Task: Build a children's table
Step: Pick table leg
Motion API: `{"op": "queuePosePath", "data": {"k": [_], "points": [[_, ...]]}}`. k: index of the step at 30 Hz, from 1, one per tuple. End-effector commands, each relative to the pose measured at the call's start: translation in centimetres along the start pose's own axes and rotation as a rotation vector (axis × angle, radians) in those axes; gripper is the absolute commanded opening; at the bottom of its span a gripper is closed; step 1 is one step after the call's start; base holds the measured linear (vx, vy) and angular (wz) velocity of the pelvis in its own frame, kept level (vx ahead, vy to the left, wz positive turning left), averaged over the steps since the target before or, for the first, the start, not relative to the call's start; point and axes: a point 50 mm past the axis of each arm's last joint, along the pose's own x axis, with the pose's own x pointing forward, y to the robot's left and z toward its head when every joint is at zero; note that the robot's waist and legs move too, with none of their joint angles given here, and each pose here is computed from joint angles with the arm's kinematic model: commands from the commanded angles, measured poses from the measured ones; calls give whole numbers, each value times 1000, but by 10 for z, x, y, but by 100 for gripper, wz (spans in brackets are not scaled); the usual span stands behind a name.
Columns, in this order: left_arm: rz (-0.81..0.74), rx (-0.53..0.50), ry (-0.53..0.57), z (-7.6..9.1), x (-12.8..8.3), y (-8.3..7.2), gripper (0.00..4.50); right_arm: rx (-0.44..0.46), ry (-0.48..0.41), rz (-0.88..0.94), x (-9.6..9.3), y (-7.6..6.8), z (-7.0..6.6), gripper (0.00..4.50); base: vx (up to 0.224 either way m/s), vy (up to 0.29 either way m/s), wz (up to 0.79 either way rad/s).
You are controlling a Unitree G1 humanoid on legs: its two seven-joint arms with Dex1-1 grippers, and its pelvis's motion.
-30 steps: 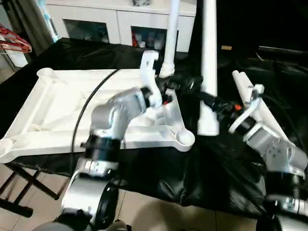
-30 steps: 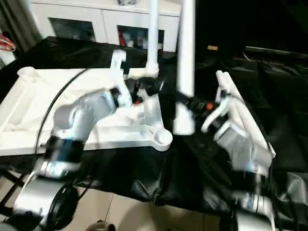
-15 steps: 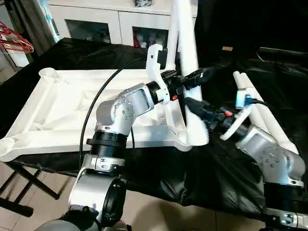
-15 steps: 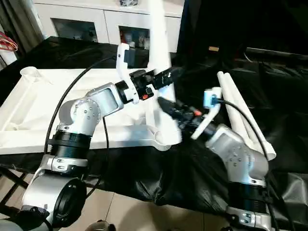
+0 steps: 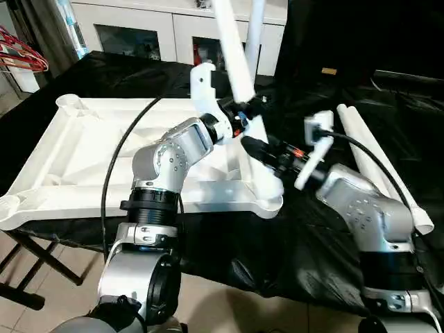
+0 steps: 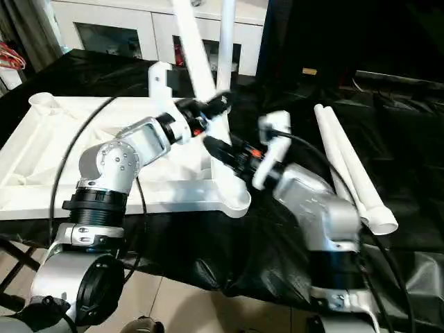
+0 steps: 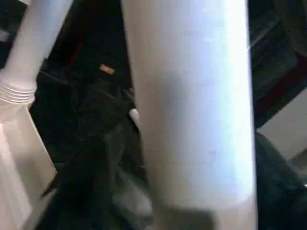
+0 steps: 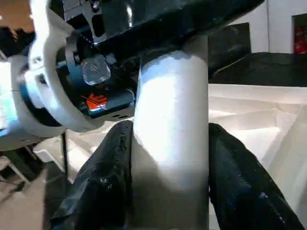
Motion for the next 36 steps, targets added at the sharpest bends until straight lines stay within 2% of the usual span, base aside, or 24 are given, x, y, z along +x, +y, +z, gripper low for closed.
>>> {"op": "queuePosePath", "data": {"k": [1, 6, 7, 8, 11, 17, 22, 23, 27, 28, 31, 36], "points": [[22, 23, -32, 10, 3, -5, 312, -67, -34, 10, 6, 6, 12, 186, 0, 0, 0], [-6, 22, -38, 10, 3, -6, 281, -97, -23, 7, 9, 9, 12, 186, 0, 0, 0], [-28, 19, -41, 10, 2, -7, 274, -88, -20, 16, 10, 9, 11, 221, 0, 0, 0], [-98, 23, -42, 11, 0, -11, 255, -46, -11, 53, 9, 11, 11, 256, 0, 0, 0], [-190, 39, -21, 11, -3, -15, 233, -23, 17, 103, 5, 10, 9, 275, 0, 0, 0], [-544, 74, 68, 11, -21, -28, 189, -12, 162, 357, -14, 17, 0, 312, 0, 0, 0], [-655, 56, 64, 15, -28, -34, 180, -13, 256, 462, -22, 21, -8, 312, 0, 0, 0], [-650, 53, 67, 15, -27, -34, 179, -9, 257, 453, -22, 20, -9, 283, 0, 0, 0], [-616, 72, 64, 11, -22, -32, 179, -19, 264, 385, -16, 13, -12, 271, 0, 0, 0], [-614, 71, 64, 11, -21, -32, 179, -20, 263, 385, -16, 13, -12, 245, 0, 0, 0], [-567, 65, 34, 13, -15, -29, 179, -7, 238, 353, -15, 10, -12, 217, 0, 0, 0], [-556, 68, 13, 19, -15, -26, 179, 1, 221, 331, -14, 9, -10, 199, 0, 0, 0]]}}
